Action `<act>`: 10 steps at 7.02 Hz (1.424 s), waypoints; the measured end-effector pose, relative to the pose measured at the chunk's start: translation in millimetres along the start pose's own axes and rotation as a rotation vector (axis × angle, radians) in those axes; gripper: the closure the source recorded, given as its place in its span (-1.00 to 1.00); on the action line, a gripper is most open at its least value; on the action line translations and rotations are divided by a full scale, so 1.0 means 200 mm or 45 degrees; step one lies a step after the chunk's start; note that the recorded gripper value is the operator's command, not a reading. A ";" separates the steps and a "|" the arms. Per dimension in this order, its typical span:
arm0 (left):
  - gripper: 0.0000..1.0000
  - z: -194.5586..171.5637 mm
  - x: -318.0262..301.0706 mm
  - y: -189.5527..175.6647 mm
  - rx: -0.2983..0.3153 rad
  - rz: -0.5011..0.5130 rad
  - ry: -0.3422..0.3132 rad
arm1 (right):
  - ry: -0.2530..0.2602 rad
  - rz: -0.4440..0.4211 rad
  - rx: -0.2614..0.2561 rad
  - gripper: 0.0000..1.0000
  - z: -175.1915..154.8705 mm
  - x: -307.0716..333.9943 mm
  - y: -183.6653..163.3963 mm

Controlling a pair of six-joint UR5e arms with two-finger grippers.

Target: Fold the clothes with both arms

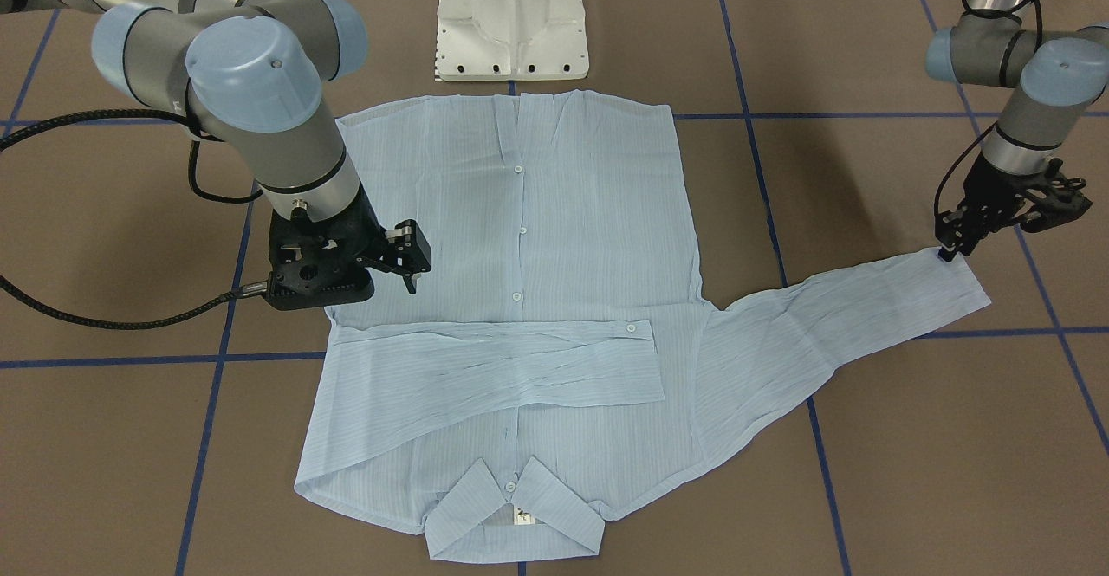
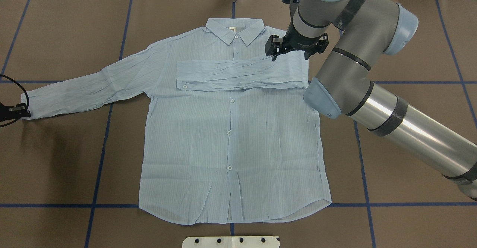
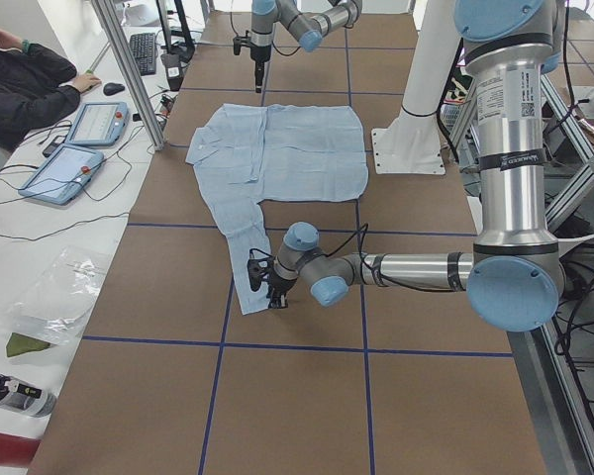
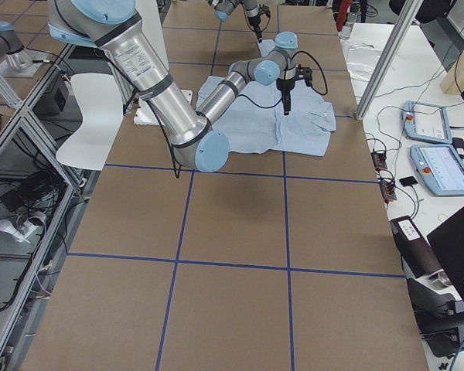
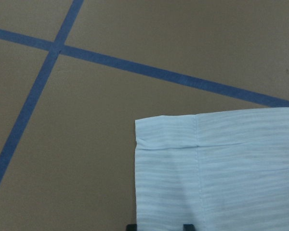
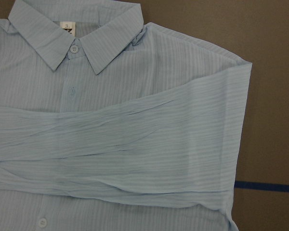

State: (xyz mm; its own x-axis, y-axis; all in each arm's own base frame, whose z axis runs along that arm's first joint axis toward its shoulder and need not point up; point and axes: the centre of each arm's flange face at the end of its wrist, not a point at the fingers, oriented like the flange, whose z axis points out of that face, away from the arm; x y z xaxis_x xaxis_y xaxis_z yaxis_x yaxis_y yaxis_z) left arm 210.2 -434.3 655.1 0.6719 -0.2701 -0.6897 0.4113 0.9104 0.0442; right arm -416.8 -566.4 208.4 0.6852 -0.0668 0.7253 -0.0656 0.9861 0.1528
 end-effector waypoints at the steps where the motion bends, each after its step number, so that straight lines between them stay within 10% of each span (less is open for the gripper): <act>1: 1.00 0.00 0.00 0.00 0.000 0.000 0.000 | 0.000 0.002 0.000 -1.00 0.00 0.00 0.00; 6: 1.00 -0.20 0.21 -0.03 0.028 0.033 0.101 | 0.005 0.013 -0.007 -1.00 -0.01 0.07 0.05; 10: 1.00 -0.62 1.08 -0.39 0.098 -0.007 0.179 | 0.084 0.001 -0.055 -1.00 -0.11 0.45 0.26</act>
State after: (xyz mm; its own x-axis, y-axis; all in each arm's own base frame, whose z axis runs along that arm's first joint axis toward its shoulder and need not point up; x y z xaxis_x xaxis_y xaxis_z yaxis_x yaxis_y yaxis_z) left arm 246.5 -524.5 413.6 0.5785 -0.2238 -0.7844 0.4644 0.8809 0.0912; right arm -342.6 -518.6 266.4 0.7316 -0.0570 0.6794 -0.0361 0.9919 0.1221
